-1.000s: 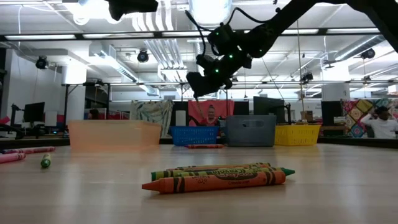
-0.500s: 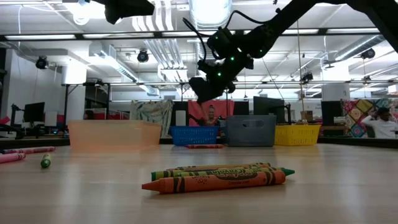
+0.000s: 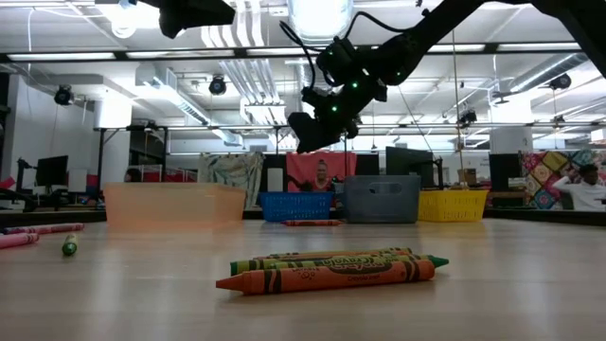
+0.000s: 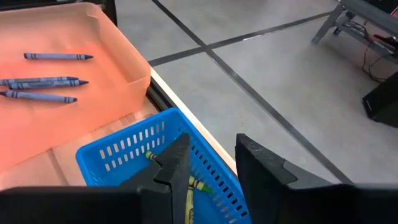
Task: Sort crayons
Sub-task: Put the orange crayon into the yellow bin
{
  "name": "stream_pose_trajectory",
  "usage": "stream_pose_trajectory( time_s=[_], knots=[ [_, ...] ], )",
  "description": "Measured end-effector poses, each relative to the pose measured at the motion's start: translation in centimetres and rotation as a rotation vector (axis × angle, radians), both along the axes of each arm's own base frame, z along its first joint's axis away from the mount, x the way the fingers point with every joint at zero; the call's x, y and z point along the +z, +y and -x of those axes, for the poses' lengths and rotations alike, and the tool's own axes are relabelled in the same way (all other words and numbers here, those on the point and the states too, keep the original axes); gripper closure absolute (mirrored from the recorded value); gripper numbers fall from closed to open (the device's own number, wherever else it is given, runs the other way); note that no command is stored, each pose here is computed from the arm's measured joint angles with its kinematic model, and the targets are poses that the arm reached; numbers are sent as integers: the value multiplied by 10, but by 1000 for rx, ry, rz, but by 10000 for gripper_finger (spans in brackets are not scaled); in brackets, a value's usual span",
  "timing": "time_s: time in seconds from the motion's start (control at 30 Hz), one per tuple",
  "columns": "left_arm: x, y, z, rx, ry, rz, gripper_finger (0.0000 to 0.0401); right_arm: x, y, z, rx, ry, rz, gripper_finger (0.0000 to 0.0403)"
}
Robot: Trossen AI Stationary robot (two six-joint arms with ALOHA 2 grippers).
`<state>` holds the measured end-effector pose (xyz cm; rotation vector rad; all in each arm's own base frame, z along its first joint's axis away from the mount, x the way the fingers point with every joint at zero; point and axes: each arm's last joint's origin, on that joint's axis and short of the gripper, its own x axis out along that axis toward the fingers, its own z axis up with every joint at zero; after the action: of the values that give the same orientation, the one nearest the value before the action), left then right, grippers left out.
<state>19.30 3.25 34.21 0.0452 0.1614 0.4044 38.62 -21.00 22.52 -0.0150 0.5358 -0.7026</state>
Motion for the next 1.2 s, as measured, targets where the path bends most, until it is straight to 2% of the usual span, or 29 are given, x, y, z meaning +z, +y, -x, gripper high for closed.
stream_pose_trajectory(
  time_s=[0.37, 0.6, 0.9, 1.2],
  knots=[
    [-1, 0, -1, 1, 0, 9, 317, 24, 18, 5, 36, -3, 2, 295],
    [-5, 1, -5, 1, 28, 13, 317, 45, 40, 13, 71, 20, -22, 303],
    [-12, 2, -14, 2, 64, 26, 317, 78, 87, 33, 141, 64, -81, 315],
    [-18, 2, -16, 6, 96, 58, 317, 97, 138, 54, 225, 117, -152, 324]
  ],
)
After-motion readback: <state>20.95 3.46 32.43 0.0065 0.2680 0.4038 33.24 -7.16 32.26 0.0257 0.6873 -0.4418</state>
